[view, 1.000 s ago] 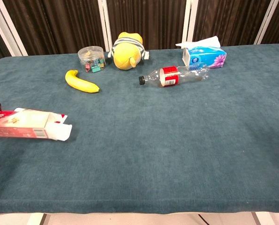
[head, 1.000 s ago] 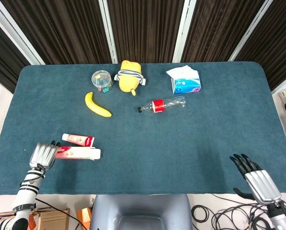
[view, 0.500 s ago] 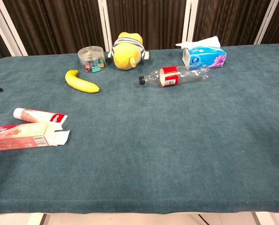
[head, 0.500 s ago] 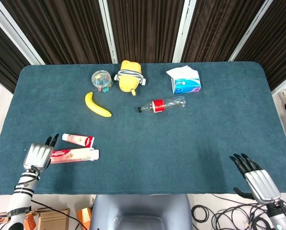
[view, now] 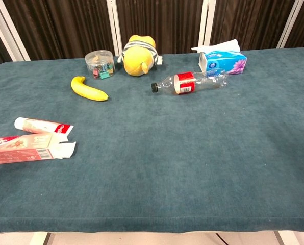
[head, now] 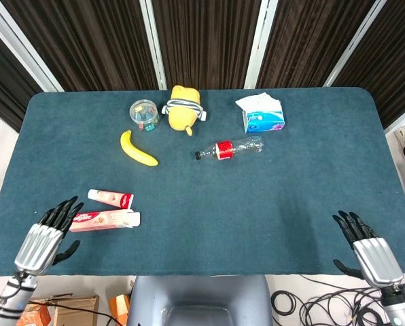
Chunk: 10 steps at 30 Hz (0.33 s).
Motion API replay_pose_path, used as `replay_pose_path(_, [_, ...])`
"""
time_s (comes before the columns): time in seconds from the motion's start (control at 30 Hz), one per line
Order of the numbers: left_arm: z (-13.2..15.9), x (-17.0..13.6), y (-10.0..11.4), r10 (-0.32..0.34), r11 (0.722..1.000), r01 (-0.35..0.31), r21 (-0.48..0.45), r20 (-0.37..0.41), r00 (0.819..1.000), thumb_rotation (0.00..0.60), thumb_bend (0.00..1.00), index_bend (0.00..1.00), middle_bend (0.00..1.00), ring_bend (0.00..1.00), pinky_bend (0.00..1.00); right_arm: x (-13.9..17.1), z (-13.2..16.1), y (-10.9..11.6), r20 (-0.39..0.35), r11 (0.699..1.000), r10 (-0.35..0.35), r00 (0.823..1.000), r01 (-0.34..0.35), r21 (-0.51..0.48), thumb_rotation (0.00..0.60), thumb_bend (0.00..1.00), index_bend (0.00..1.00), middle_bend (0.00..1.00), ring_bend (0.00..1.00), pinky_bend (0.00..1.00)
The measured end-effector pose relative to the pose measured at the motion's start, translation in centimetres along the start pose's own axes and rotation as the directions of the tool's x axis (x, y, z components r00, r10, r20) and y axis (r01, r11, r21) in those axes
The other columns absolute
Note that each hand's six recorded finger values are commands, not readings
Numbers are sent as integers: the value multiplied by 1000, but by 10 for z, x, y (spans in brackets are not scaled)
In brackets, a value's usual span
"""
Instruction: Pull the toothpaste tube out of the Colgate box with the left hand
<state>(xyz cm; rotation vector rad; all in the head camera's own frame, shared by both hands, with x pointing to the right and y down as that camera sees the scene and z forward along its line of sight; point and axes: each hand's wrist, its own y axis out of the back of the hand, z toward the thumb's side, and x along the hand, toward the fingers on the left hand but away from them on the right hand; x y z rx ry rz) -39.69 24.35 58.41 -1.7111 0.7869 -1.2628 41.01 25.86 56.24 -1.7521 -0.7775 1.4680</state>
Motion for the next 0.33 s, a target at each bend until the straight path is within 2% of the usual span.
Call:
replay_pose_path(0.13, [-9,-15,-5,-5,1000,5,-9,-32,999,600,296,0,0,39,231,2,1,-1,-1,1000,-11,1000,11,3,600,127,51,28,0,243])
replay_pose_path(0.33, [-10,-19,-7,-24,1000,24,-1,-52,998,600,300,0,0,41,235,3,1,-2,-6,1000,-4,1000,4,6,600,126,50,28,0,244])
